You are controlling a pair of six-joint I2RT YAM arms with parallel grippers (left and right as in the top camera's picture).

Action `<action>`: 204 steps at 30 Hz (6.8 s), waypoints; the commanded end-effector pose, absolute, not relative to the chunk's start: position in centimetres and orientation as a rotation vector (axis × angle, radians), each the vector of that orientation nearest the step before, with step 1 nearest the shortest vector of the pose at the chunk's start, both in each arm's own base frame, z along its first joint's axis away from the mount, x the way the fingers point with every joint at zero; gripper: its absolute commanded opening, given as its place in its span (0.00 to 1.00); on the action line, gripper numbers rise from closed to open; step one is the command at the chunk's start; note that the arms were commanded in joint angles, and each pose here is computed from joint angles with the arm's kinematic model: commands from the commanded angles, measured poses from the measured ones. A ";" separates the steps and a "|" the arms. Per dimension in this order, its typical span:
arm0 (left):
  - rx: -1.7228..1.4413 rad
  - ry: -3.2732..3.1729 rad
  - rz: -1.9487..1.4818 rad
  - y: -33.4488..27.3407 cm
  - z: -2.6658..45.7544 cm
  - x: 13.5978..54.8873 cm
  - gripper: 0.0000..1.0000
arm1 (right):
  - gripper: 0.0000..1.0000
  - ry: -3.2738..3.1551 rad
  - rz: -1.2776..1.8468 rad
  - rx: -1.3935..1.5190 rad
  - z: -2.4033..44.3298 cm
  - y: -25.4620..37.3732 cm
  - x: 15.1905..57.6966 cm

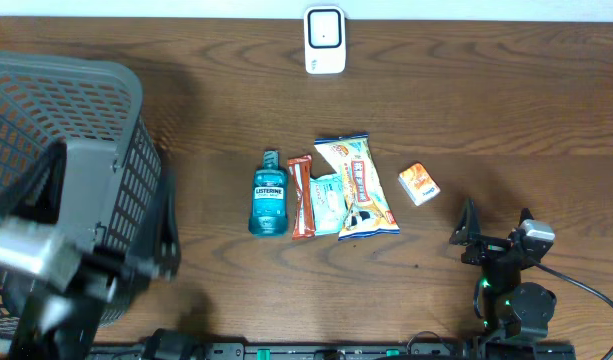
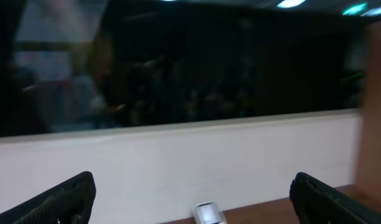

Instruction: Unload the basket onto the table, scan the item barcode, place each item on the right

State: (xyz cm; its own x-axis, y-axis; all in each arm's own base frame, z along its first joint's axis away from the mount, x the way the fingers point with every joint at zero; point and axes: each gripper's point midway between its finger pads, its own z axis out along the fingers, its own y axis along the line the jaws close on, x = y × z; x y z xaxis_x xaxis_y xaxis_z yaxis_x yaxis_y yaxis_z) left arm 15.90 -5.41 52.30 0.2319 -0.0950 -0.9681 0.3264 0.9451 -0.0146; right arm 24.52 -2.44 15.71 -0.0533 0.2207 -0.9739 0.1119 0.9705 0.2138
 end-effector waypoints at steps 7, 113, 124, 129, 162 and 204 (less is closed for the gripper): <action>0.192 1.111 -0.357 -4.9 52.2 6.4 0.99 | 0.99 1.626 0.064 0.261 15.6 -2.9 24.5; 0.163 1.664 -0.396 -6.0 16.5 23.2 0.99 | 0.71 2.517 -0.111 -0.122 5.1 19.8 34.1; 0.117 1.783 -0.260 -4.1 13.6 23.4 0.98 | 0.17 2.598 -0.079 -0.090 1.8 19.1 34.8; 0.117 1.784 -0.260 -4.1 13.6 23.4 0.98 | 0.01 2.725 0.266 -0.112 1.7 21.4 33.6; 0.117 1.787 -0.260 -4.1 13.5 23.4 0.98 | 0.01 2.254 1.878 -0.807 21.9 19.7 16.5; 0.116 1.786 -0.260 -4.1 13.5 23.4 0.98 | 0.02 2.149 0.195 -0.162 21.6 15.1 38.8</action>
